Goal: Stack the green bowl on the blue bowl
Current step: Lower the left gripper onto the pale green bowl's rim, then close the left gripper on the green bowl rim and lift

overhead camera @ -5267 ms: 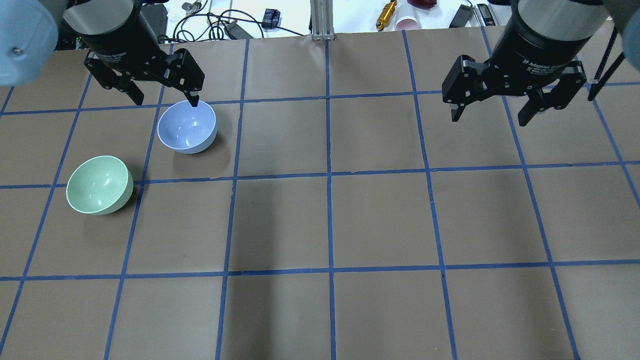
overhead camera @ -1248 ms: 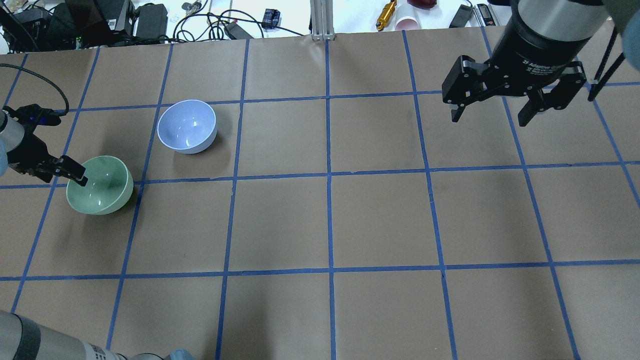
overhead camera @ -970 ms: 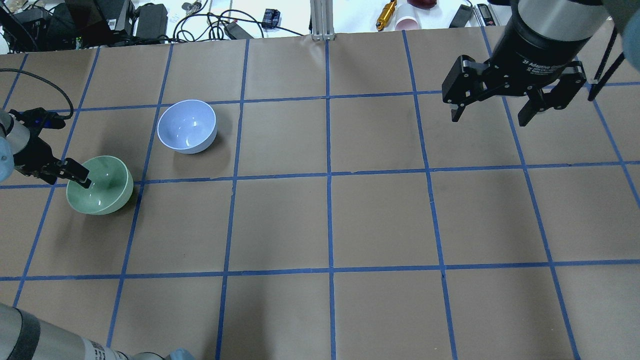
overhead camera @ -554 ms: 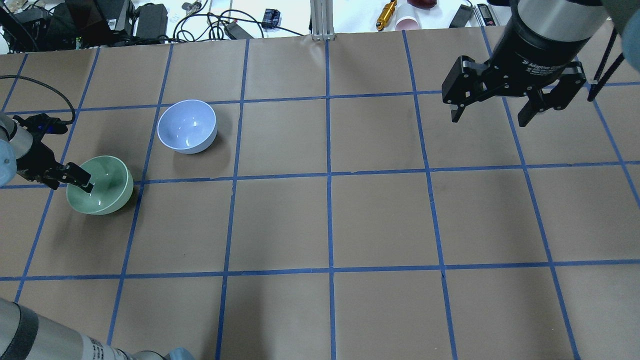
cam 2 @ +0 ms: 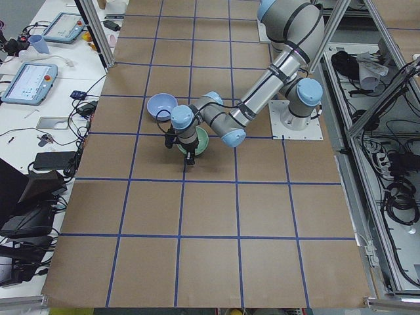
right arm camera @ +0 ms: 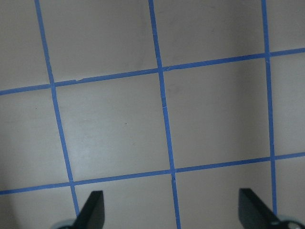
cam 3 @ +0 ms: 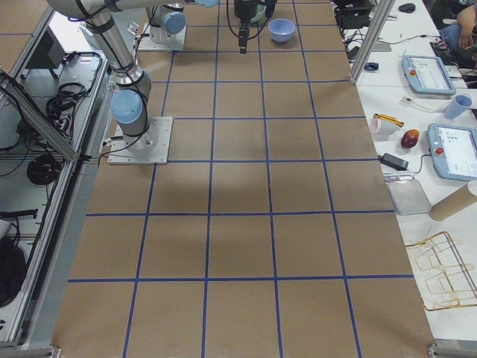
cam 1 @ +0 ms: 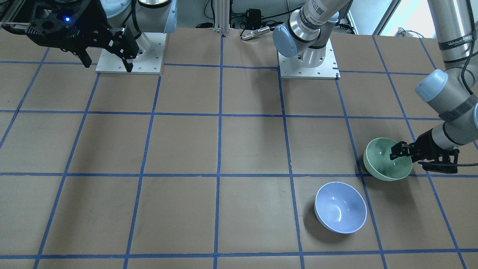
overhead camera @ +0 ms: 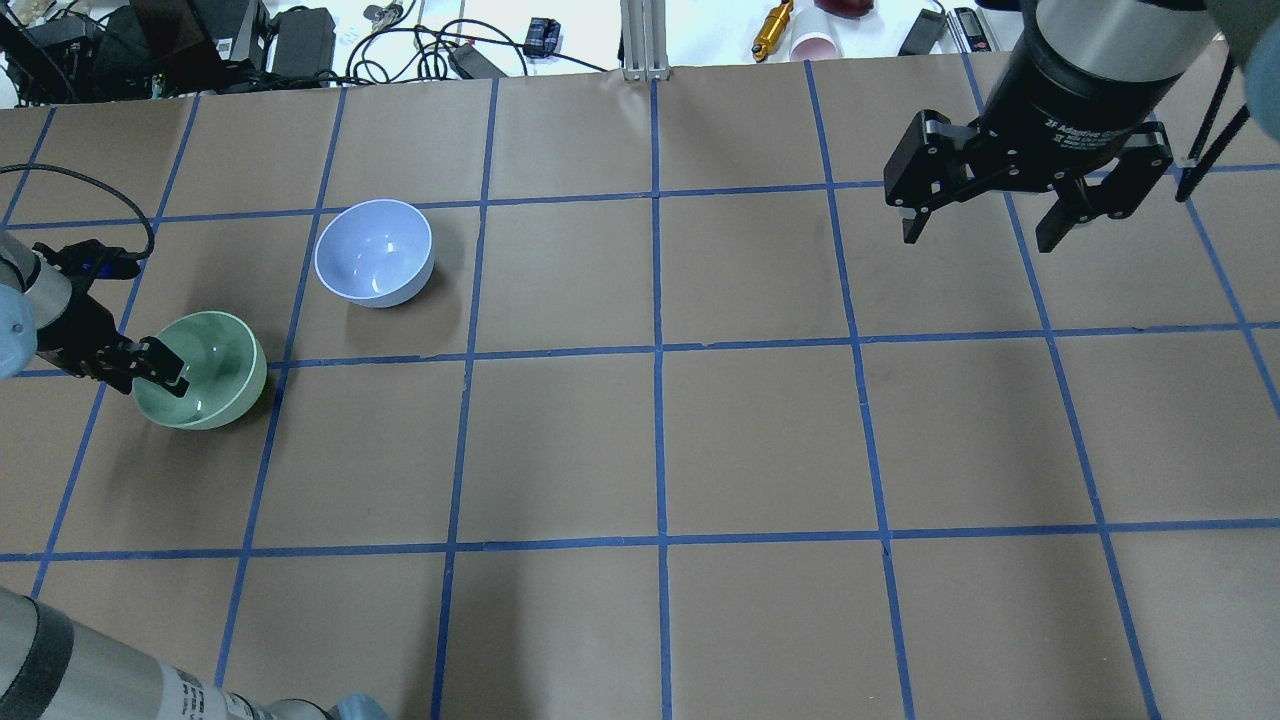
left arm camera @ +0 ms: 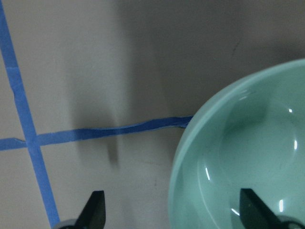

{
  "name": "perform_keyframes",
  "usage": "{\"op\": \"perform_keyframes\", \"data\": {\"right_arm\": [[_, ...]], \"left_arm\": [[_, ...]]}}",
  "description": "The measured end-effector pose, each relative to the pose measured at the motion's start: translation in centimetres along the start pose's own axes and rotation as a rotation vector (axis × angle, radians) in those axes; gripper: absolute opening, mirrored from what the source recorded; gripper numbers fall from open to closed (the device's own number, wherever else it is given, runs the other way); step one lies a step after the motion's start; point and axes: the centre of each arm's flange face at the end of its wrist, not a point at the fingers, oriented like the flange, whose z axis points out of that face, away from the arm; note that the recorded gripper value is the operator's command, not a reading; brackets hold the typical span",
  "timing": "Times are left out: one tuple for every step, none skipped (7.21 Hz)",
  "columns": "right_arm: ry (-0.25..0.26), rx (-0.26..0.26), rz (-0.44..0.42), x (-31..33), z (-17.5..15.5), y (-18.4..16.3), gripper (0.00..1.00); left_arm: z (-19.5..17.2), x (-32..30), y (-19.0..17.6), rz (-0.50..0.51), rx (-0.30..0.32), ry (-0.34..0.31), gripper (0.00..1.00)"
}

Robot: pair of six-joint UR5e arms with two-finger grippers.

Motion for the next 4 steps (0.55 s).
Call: {"op": "perform_keyframes", "data": {"right_arm": [[0.000, -0.001, 0.000, 0.00, 0.00, 0.01, 1.00], [0.000, -0.001, 0.000, 0.01, 0.00, 0.00, 1.00], [0.000, 0.000, 0.001, 0.02, 0.01, -0.01, 1.00], [0.000, -0.001, 0.000, 0.02, 0.02, 0.00, 1.00]], "left_arm": [[0.20, 0.08, 0.18, -0.003, -0.004, 0.003, 0.17], [0.25, 0.07, 0.29, -0.005, -0.006, 0.004, 0.00], [0.20, 0.03, 0.34, -0.008, -0.005, 0.004, 0.00], [0.10, -0.04, 0.41, -0.014, -0.004, 0.003, 0.00]]}}
